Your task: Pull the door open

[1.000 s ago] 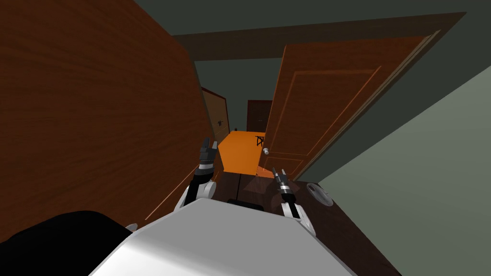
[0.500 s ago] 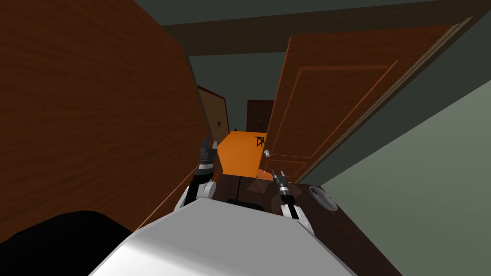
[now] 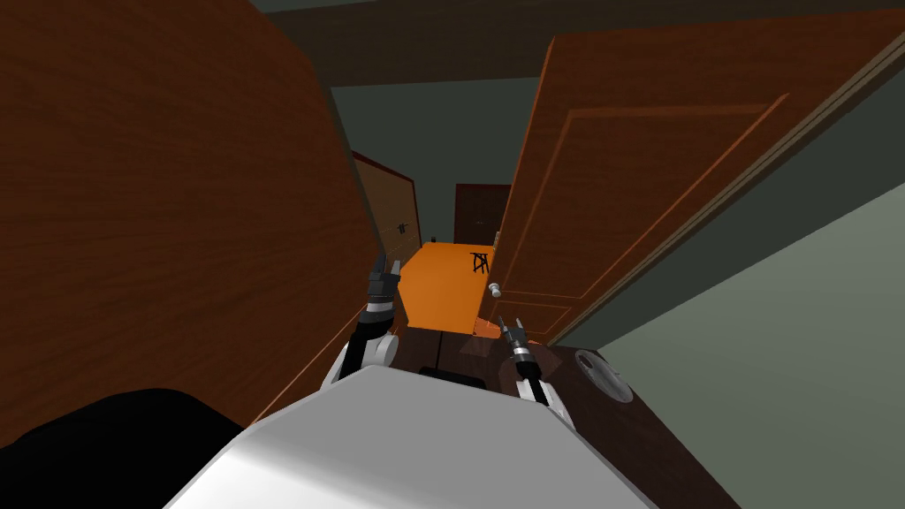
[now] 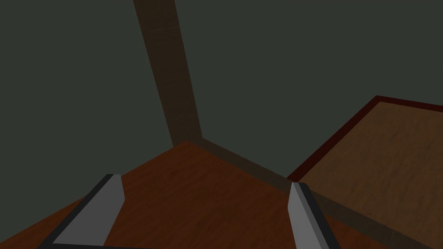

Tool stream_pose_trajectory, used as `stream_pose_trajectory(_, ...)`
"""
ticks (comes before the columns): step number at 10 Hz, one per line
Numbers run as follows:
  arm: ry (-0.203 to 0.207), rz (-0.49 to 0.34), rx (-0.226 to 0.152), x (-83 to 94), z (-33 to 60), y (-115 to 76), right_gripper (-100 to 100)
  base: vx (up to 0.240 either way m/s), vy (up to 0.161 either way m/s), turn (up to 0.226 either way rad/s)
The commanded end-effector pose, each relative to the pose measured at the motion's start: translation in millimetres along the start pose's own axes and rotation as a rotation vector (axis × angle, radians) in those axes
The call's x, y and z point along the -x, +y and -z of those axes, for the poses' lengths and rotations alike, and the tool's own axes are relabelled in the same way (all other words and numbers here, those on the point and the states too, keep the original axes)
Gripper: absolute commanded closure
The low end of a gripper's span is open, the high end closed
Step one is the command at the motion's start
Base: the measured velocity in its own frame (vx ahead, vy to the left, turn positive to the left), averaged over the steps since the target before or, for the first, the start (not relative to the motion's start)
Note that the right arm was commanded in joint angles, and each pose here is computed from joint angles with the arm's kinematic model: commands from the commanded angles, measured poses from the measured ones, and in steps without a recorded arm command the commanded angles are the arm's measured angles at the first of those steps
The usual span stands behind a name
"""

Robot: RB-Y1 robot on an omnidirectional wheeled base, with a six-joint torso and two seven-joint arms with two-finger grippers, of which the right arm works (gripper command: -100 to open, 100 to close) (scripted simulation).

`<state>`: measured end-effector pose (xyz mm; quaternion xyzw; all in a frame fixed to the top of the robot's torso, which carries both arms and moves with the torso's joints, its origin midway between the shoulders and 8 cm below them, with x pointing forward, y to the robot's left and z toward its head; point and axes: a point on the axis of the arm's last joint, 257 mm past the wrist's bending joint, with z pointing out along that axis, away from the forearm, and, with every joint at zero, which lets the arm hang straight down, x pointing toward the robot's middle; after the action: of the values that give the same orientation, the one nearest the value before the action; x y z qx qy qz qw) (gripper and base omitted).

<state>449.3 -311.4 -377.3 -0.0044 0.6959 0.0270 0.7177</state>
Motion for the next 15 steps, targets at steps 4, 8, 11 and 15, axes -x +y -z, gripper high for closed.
stream_pose_trajectory(4, 0.024, 0.023, -0.013, -11.2, 9.3, -10.8, -100, 0.132, 0.029, 0.027)
stream_pose_trajectory(8, 0.027, 0.022, -0.062, -12.3, 29.9, -50.9, -100, 0.198, 0.076, 0.122)
stream_pose_trajectory(11, 0.026, 0.024, -0.103, -10.9, 47.7, -83.4, -100, 0.199, 0.03, 0.141)
stream_pose_trajectory(15, 0.028, 0.022, -0.107, -11.4, 48.6, -86.9, 100, 0.054, -0.004, 0.023)
